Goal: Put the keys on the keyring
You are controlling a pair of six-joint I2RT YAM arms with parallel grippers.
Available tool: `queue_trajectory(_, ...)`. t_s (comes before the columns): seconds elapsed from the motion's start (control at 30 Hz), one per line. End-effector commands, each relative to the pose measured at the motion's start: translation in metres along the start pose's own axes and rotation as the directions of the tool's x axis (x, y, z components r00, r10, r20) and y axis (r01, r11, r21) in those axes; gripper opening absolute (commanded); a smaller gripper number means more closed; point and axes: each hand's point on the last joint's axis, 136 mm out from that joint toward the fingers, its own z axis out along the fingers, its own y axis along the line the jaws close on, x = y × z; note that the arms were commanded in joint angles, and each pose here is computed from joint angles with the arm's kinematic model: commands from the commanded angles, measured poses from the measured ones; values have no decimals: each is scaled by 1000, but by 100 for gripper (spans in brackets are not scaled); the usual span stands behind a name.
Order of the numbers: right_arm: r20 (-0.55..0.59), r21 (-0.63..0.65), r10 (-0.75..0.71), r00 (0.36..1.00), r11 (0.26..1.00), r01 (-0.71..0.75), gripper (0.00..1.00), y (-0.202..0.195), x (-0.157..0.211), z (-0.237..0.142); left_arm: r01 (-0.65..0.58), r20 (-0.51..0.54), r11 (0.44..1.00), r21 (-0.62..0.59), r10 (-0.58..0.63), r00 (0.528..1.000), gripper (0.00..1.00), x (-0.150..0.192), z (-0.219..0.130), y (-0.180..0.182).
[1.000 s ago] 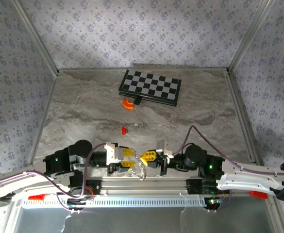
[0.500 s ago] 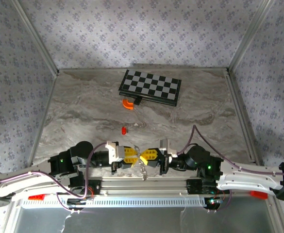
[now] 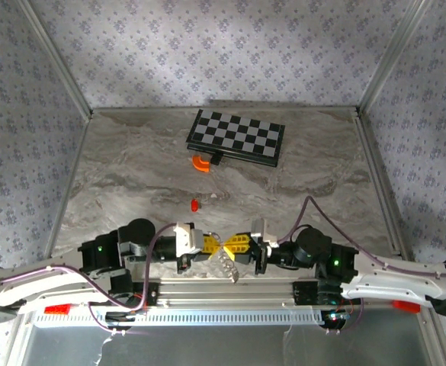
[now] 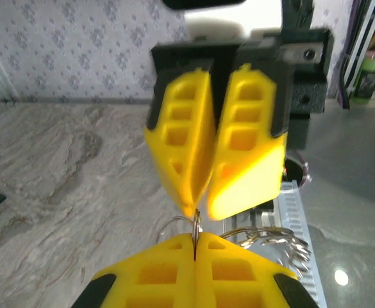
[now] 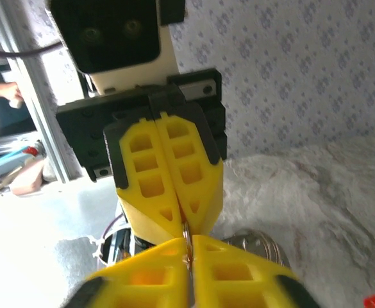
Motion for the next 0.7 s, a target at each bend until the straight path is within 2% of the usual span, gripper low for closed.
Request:
queue_trajectory(0.0,-94,77,-33,995,996,40,31,-8,-1,-13,-43,-42,998,-35,42,998,0,-15,-12,6)
queue_trajectory(0.1,-158,97,-38,987,994,54,37,-8,10,-13,-43,-86,998,-54,38,996,0,-15,-11,10)
queue_trajectory(0.17,-180,98,-34,983,994,52,41,-6,16,-12,-27,-110,992,-126,13,994,0,-17,-10,23)
queue_trajectory(0.3,-183,151,-18,983,987,46,57,-11,23,-10,17,-163,971,-240,-57,985,0,-20,-5,44)
queue_trajectory(0.4,-179,207,-19,984,977,57,65,-19,27,-8,40,-163,963,-267,-86,983,0,-23,2,49)
queue_trajectory(0.57,-221,346,-22,975,933,99,65,-43,38,-7,33,-185,956,-292,-91,978,0,-23,12,55)
queue_trajectory(0.67,-228,410,-14,974,905,109,60,-54,44,-10,35,-192,955,-294,-95,977,0,-23,15,56)
